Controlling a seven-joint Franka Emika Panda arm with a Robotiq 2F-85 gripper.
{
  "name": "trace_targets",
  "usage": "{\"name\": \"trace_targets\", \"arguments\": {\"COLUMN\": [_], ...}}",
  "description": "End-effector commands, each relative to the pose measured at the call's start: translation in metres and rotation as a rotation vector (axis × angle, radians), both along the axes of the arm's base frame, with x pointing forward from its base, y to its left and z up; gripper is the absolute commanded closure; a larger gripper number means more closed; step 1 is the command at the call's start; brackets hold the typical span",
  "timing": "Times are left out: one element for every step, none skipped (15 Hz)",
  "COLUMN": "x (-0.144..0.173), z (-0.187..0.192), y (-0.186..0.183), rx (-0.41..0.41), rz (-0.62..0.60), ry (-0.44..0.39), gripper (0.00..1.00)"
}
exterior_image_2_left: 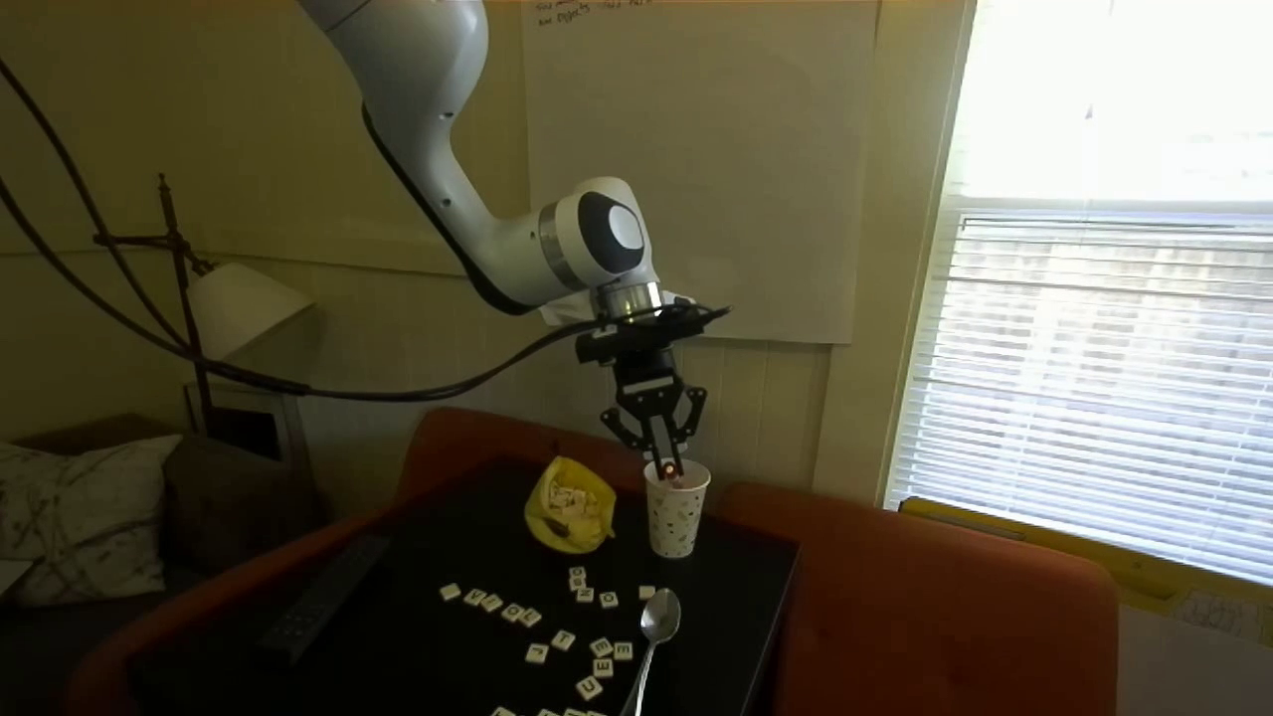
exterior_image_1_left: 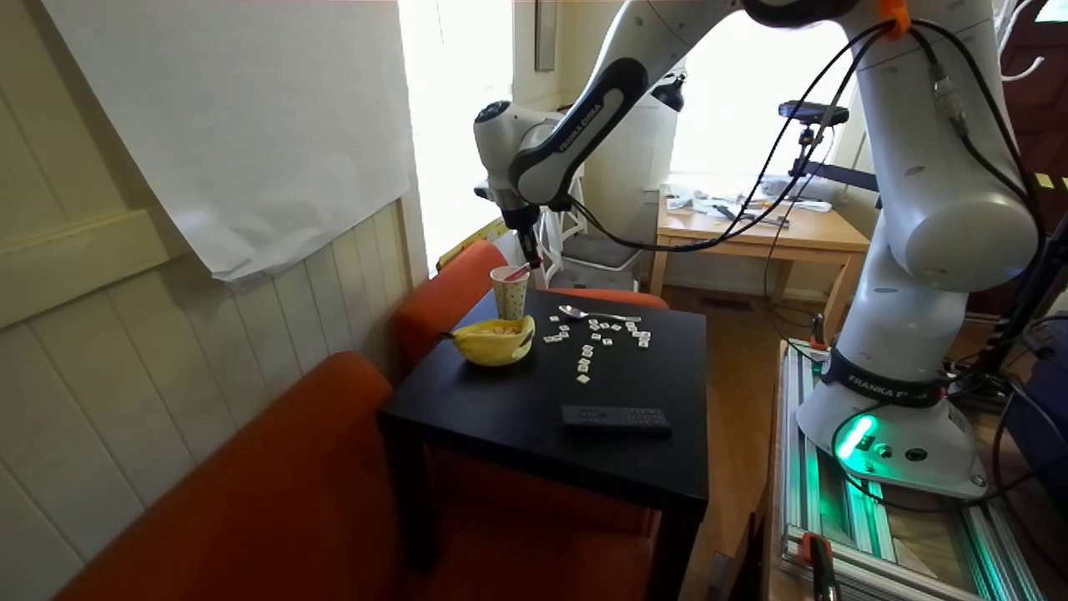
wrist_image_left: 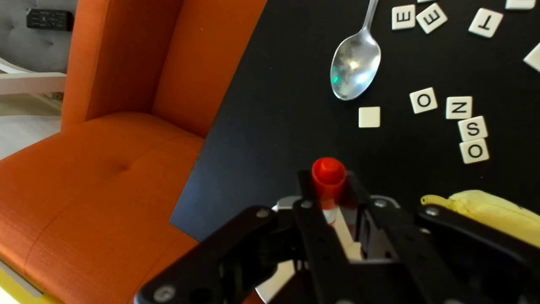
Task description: Put the marker in the paper cup
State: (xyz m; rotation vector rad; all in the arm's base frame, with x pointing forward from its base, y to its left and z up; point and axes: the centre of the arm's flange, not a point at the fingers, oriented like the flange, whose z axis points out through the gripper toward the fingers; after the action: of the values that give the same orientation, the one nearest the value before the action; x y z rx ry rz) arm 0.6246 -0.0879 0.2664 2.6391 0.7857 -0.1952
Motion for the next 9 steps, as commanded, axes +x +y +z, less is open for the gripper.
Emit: {"name": "trace_targets", "arguments": {"x": [0.017,0.018,0.018,0.018,0.018,0.016,0.016,0.015,0.014], "z": [-0.002,0.000,0.002,0.006,0.011,0.015,0.016,0.016,0.015], "y": [0.003,0.003,0.003,0.002,0.001,0.000,-0.002,-0.003,-0.005], "rx": [-0.001,0.001,0.004,0.010,0.017,0.025,0.026,0.025,0.027], "rz": [0.017,0.012,0.007,0.002,-0.004,-0.004,-0.010,-0.013,-0.018], "ry": [0.009,0.002,-0.007,-0.020,-0.035,-0.038,-0.044,-0.042,-0.036], "gripper": [0.55,0.50,0.42,0.35,0.27,0.21,0.13,0.07,0.00]}}
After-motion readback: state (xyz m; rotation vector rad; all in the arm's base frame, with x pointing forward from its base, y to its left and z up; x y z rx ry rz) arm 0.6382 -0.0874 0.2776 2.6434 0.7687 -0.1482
